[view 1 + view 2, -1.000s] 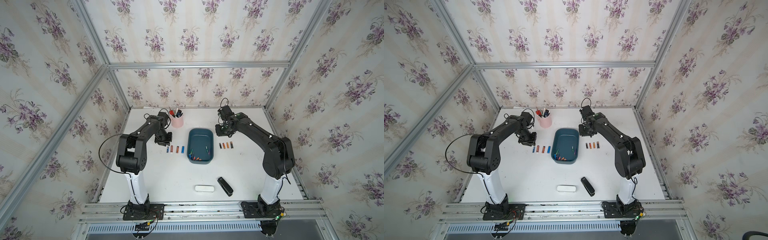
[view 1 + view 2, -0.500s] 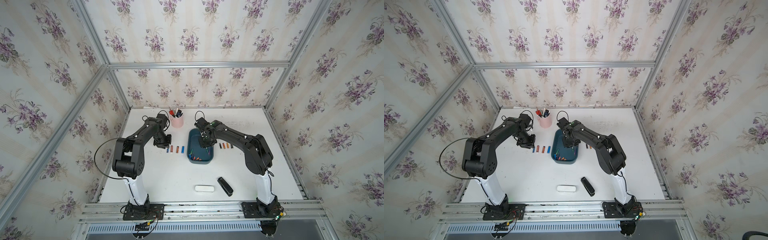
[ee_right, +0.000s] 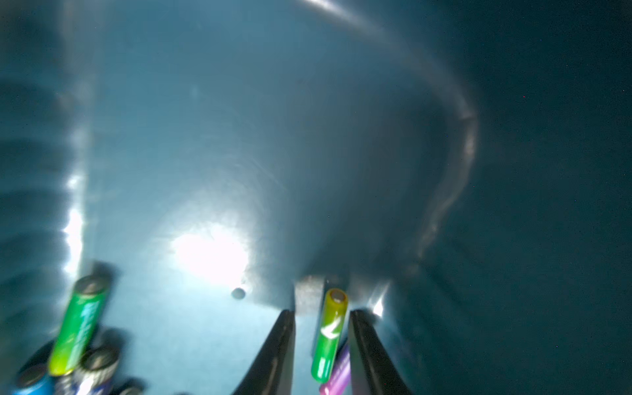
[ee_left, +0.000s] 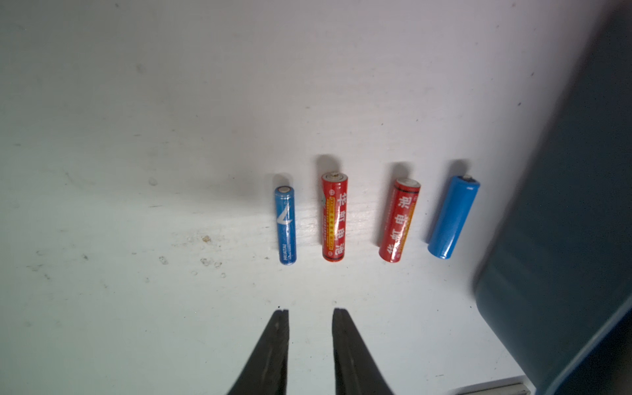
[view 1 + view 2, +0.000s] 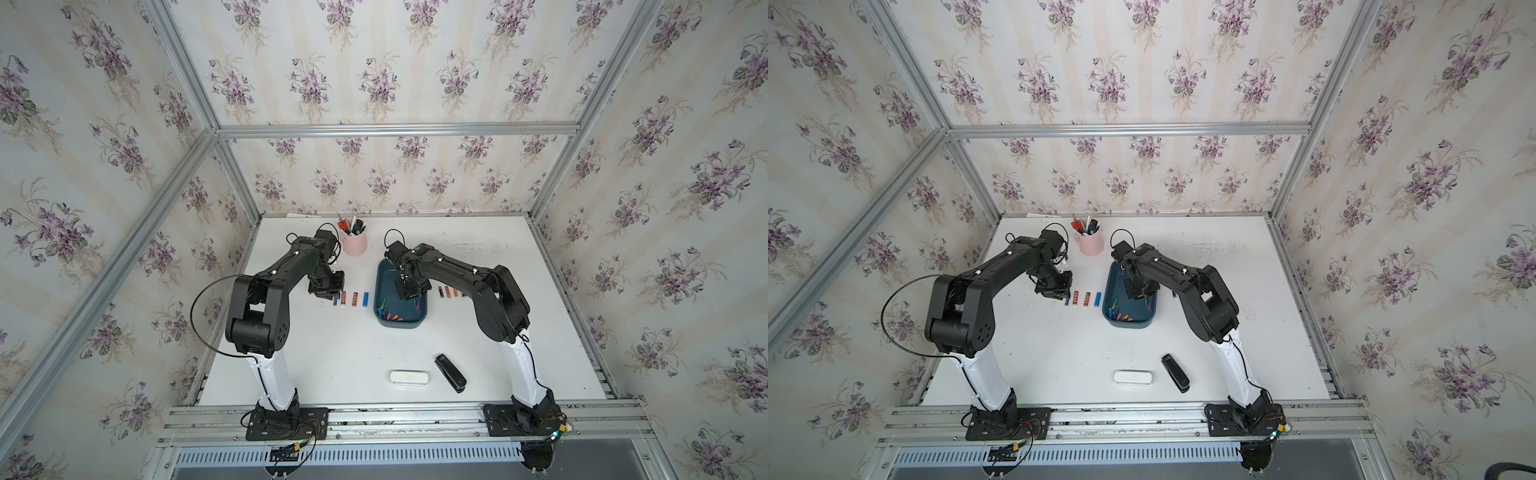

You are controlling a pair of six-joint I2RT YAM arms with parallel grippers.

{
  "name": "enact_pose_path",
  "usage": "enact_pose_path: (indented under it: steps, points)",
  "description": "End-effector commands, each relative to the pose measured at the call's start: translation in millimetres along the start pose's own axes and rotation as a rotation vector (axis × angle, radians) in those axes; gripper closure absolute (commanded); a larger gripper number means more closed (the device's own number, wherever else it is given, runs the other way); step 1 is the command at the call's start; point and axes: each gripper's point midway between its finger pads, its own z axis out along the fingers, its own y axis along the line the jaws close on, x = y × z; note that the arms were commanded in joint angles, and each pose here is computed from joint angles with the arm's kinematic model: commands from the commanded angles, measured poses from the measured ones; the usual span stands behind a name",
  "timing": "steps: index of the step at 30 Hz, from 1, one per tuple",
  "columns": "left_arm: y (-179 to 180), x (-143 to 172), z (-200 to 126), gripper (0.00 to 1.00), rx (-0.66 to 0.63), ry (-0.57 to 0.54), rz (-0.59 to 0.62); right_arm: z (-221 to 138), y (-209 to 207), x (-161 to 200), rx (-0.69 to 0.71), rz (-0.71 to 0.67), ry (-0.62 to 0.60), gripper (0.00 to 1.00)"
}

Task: Take the batteries out of the storage box
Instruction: Pick up the battery from the storage box.

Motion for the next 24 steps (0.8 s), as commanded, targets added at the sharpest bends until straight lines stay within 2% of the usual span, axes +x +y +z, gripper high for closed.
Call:
enact_pose_path:
  steps: [1,14,24]
  points:
    - [-2,-1,-1,0.72,0.008,0.001,0.01,2,1,5,0.001,-0.006,0.023,0.68]
    - [-1,2,-6,0.72,0.002,0.003,0.013,9,23,8,-0.121,-0.007,0.054,0.8]
    - [-2,7,-9,0.72,-0.005,0.006,0.014,-12,30,-4,-0.178,-0.007,0.0,0.85]
